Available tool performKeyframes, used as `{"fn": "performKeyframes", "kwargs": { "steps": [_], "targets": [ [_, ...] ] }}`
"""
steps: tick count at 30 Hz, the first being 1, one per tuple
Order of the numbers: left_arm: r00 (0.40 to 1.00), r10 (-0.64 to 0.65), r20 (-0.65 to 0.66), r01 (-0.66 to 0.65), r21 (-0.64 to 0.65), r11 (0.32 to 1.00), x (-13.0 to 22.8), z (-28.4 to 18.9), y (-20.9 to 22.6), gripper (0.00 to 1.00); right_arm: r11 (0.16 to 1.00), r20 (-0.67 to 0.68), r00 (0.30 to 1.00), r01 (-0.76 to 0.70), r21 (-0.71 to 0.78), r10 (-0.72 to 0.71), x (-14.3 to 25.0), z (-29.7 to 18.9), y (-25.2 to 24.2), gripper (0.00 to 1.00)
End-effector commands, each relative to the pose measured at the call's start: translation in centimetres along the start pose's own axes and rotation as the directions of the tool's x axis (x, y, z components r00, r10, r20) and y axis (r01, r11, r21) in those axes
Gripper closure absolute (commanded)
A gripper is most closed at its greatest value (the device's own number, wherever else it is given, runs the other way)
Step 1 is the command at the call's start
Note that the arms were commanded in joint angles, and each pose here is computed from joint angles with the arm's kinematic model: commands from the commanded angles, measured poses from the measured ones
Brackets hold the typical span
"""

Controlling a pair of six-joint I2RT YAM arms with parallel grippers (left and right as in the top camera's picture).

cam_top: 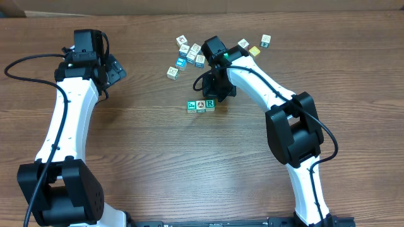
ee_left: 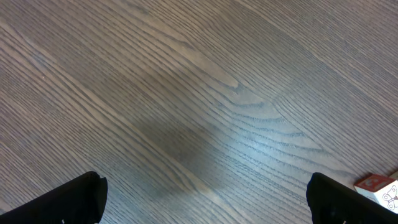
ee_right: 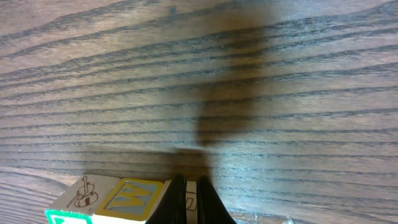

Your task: Form a horizontal line

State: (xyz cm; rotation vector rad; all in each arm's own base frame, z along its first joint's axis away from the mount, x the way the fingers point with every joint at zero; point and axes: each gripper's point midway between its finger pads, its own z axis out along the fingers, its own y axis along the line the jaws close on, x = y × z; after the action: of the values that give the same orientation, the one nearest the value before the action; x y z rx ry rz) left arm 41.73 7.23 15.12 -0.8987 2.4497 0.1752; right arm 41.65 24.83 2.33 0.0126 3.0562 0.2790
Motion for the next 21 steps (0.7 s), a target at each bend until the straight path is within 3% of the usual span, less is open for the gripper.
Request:
{"fn": "performKeyframes", "kwargs": {
  "steps": [1, 21],
  "targets": [
    [1.000, 0.005, 0.006, -0.005, 0.012, 1.000, -0.11, -0.32, -0.42, 0.01, 1.000, 0.006, 1.000, 0.015, -0.017, -0.015, -0.08, -0.27, 0.85, 0.96],
    [1.000, 0.005, 0.006, -0.005, 0.011, 1.000, -0.10, -0.32, -0.42, 0.00, 1.000, 0.010, 1.000, 0.017, -0.019, -0.017, -0.14, -0.28, 0.96, 0.96]
  ]
}}
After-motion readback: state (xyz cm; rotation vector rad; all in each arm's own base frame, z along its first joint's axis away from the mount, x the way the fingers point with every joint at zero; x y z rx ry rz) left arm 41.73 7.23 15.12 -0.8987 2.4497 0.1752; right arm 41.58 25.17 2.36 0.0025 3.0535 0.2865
